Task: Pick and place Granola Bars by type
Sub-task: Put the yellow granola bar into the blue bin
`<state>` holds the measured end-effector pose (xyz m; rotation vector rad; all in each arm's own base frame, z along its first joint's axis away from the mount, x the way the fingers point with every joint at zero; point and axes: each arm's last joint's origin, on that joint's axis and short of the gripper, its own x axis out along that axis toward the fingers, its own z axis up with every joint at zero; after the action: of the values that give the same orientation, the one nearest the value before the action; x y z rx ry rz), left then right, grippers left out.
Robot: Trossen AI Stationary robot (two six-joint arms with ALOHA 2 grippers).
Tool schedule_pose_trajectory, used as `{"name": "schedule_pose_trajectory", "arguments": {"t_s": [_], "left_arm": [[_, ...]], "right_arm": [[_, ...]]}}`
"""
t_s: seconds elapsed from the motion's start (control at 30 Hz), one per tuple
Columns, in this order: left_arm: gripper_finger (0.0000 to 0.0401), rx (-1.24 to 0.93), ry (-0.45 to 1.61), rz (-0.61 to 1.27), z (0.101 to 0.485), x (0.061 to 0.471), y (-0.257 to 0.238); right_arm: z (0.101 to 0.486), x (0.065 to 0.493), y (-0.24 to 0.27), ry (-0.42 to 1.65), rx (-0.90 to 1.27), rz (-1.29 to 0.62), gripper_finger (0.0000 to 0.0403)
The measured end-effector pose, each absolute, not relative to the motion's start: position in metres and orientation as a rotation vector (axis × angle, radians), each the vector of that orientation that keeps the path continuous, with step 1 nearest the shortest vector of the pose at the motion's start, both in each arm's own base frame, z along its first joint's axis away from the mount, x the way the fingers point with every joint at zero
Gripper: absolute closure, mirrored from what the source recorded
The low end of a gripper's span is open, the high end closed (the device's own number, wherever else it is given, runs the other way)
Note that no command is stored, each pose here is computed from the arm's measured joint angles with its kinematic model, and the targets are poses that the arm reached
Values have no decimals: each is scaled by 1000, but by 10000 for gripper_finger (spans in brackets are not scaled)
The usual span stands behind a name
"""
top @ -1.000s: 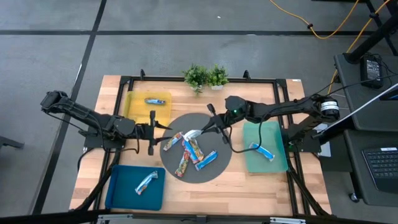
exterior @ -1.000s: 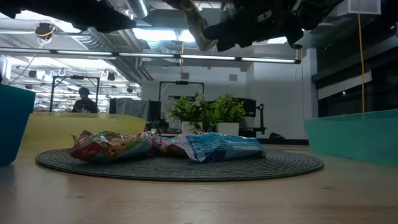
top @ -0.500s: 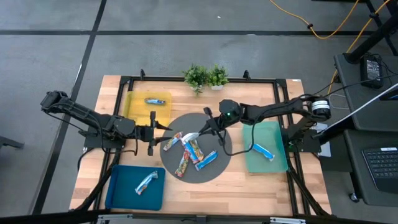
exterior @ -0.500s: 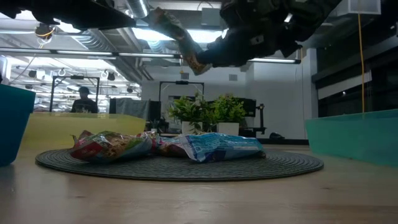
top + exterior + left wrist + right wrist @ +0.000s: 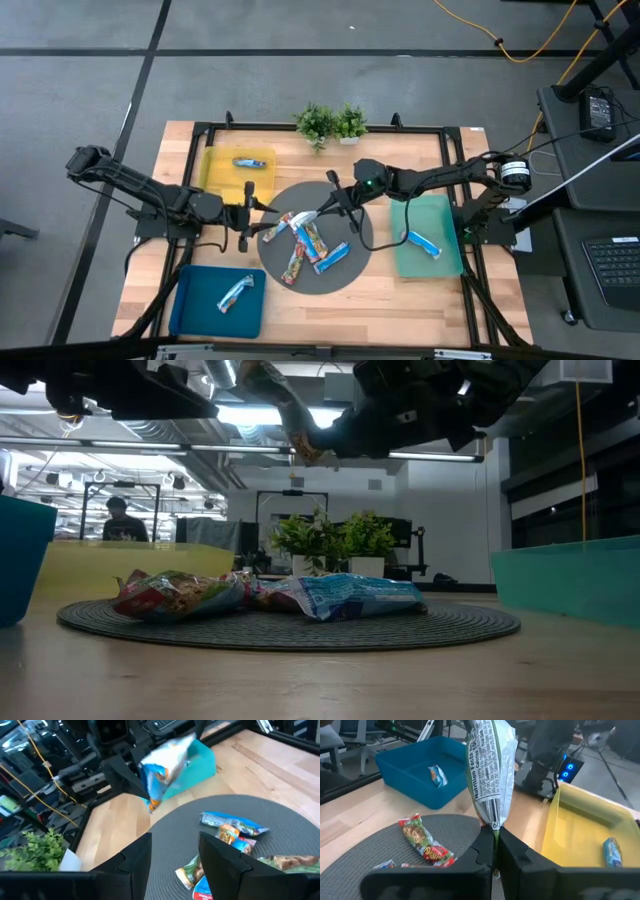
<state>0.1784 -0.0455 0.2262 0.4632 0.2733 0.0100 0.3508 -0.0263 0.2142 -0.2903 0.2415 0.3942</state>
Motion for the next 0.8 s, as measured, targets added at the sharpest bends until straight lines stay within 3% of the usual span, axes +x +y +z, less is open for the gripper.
{"name": "schedule_pose_trajectory", "arguments": {"t_s": [0.2, 0.6, 0.8], "left_arm": [[227, 501, 266, 82, 224, 186, -46], [148, 548, 128, 117, 234, 197, -49], [137, 575, 106, 114, 231, 205, -52]], "right_arm": [[216, 352, -26, 220, -297, 390, 387], [216, 352, -26, 220, -300, 391, 386], [217, 352, -26, 209, -303, 389, 386]]}}
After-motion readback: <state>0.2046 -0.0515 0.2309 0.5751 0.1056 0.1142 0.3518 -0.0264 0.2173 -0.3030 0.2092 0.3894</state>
